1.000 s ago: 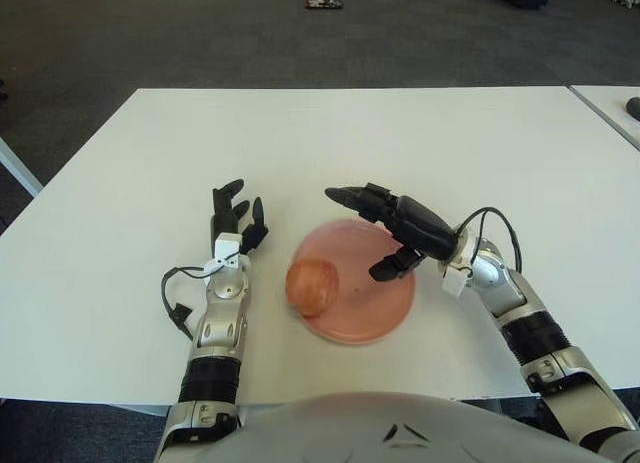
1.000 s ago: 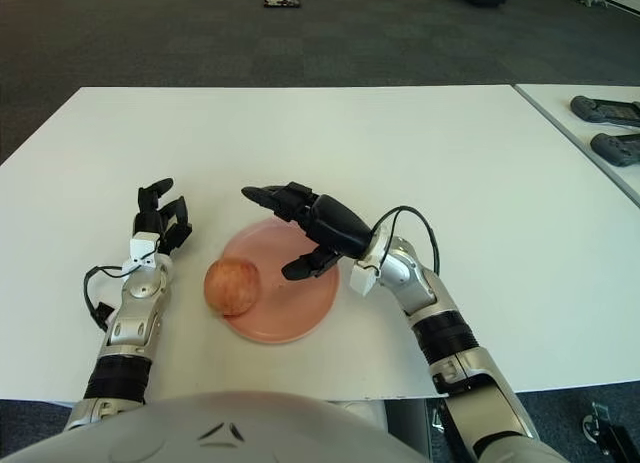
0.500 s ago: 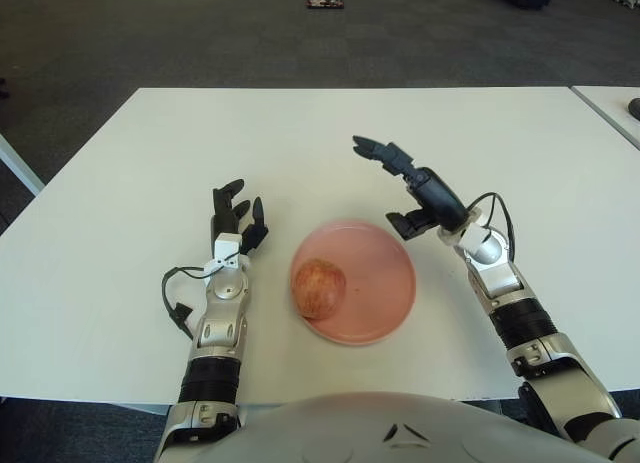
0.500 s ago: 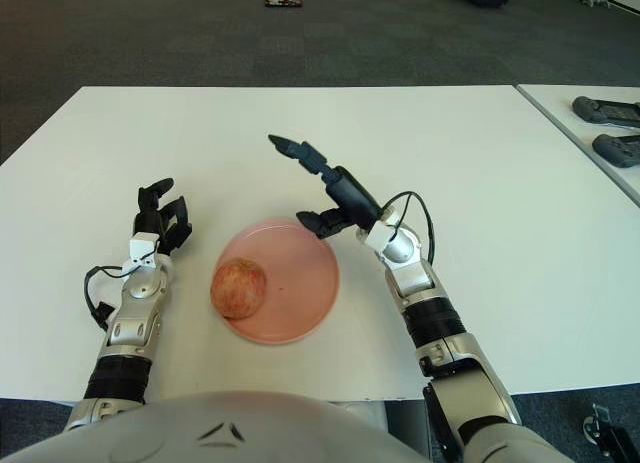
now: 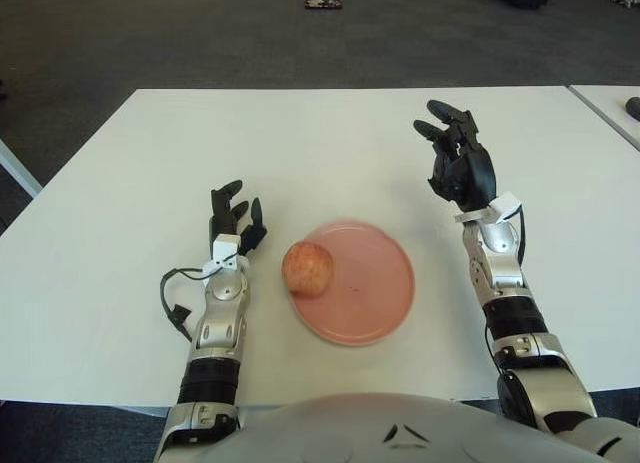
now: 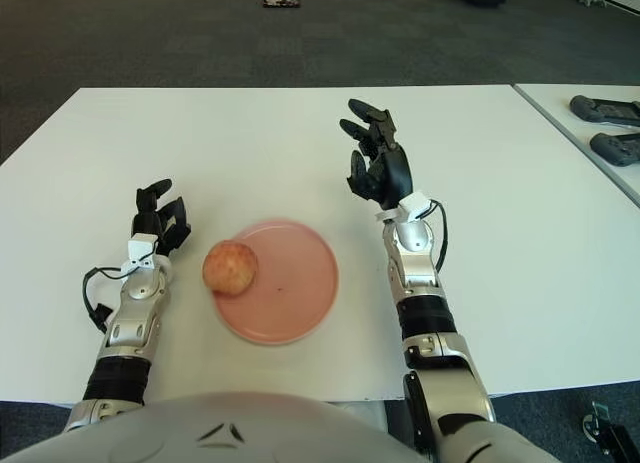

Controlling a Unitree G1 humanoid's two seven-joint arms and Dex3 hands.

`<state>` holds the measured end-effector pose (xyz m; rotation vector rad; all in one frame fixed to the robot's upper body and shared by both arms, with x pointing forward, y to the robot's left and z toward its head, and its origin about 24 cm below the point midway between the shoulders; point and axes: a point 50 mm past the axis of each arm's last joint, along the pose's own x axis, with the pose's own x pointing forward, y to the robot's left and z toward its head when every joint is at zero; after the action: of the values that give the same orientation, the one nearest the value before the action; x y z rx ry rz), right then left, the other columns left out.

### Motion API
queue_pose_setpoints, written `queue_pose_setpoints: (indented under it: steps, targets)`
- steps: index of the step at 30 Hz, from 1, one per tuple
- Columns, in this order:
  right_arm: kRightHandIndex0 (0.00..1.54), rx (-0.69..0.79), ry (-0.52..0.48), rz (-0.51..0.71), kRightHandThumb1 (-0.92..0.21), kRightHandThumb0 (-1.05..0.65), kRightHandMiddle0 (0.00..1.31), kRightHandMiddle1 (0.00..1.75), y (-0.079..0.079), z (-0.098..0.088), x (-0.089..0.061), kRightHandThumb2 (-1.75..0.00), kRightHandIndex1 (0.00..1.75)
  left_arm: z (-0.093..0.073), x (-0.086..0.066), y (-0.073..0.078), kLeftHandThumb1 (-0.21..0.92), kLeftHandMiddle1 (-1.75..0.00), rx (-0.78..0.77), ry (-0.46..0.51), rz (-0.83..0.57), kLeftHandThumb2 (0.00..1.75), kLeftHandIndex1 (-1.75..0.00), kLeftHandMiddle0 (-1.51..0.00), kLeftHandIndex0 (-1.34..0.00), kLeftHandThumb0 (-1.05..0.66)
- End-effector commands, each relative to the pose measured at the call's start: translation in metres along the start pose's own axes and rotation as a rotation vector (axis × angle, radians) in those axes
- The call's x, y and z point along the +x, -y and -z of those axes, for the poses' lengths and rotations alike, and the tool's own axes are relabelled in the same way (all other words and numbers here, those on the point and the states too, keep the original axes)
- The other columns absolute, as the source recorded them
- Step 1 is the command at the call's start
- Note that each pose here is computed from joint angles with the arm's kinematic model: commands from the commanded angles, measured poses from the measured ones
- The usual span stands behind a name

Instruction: Put the apple into the plate.

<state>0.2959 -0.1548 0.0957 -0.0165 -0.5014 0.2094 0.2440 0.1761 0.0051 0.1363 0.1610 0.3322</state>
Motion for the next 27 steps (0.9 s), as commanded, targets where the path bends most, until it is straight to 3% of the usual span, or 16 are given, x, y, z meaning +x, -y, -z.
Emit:
queue_pose_setpoints:
  steps: [1, 27]
  targets:
    - [0.17, 0.007, 0.019, 0.003, -0.92, -0.87, 0.00, 0.90, -0.0001, -0.0053, 0.0030, -0.73, 0.79, 0.0074, -0.0015, -0.0045, 0.92, -0.63, 0.019, -0.034, -0.009, 0.71, -0.98, -0.28, 0.00, -0.82]
    - [0.17, 0.008, 0.019, 0.002, -0.92, -0.87, 0.00, 0.90, -0.0021, -0.0085, 0.0002, -0.73, 0.80, 0.0056, -0.0046, -0.0067, 0.92, -0.64, 0.016, -0.040, -0.008, 0.71, -0.98, -0.28, 0.00, -0.80]
